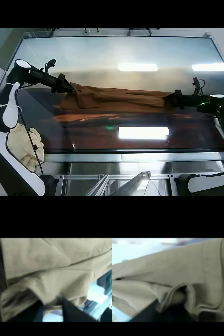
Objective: Fold the shirts.
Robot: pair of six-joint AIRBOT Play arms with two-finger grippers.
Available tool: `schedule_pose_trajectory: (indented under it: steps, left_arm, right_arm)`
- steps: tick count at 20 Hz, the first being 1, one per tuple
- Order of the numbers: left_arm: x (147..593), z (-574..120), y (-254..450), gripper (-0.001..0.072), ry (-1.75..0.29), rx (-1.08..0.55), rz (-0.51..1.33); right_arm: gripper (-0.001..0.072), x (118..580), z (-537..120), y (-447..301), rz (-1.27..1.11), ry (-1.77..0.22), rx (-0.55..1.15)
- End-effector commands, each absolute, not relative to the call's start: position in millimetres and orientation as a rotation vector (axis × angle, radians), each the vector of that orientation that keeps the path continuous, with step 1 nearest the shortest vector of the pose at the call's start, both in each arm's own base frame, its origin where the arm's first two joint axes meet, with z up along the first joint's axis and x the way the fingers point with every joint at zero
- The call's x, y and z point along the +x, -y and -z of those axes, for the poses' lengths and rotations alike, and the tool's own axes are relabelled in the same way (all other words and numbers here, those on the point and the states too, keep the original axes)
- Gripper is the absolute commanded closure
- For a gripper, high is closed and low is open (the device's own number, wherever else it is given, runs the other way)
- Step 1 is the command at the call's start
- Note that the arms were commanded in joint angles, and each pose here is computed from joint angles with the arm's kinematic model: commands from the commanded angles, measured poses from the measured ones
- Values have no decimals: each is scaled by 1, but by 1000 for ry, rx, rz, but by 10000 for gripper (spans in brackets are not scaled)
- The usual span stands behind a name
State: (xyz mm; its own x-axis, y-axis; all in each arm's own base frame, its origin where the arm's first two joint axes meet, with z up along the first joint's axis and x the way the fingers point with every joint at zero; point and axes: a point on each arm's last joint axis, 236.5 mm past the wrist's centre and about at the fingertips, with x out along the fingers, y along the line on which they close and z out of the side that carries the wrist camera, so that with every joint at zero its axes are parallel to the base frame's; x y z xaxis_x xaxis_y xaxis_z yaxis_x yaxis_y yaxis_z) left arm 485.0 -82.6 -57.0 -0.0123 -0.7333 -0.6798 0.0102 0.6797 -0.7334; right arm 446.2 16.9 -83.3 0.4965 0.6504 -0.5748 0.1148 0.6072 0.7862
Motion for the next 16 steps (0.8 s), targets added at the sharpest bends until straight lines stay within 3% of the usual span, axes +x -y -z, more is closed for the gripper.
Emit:
schedule_pose_trajectory:
  steps: [1, 3, 4, 7, 11, 12, 13, 15, 16]
  left_arm:
    - [477, 49, 72, 453, -1561, -662, 688]
    - [490, 20, 63, 453, -1495, -653, 696]
    - [499, 5, 58, 453, -1440, -663, 695]
    - [510, -17, 41, 453, -1332, -722, 640]
    - [500, -23, 23, 458, -1316, -773, 588]
    - [497, -28, 26, 620, -1320, -768, 599]
    - [496, -35, 33, 696, -1311, -763, 629]
    - [497, -55, 62, 697, -1268, -751, 726]
    - [497, -61, 79, 697, -1254, -725, 772]
  right_arm:
    - [166, 454, 61, 10, -427, -967, 818]
    - [140, 459, 47, 40, -394, -959, 745]
    - [57, 459, 47, 53, -356, -982, 729]
    - [57, 448, 66, 60, -317, -1069, 686]
    - [57, 430, 101, 15, -408, -1229, 779]
    - [58, 426, 108, 0, -442, -1265, 788]
    - [122, 424, 113, -14, -469, -1288, 799]
    - [352, 431, 111, -35, -503, -1280, 830]
    - [591, 436, 105, -40, -519, -1257, 847]
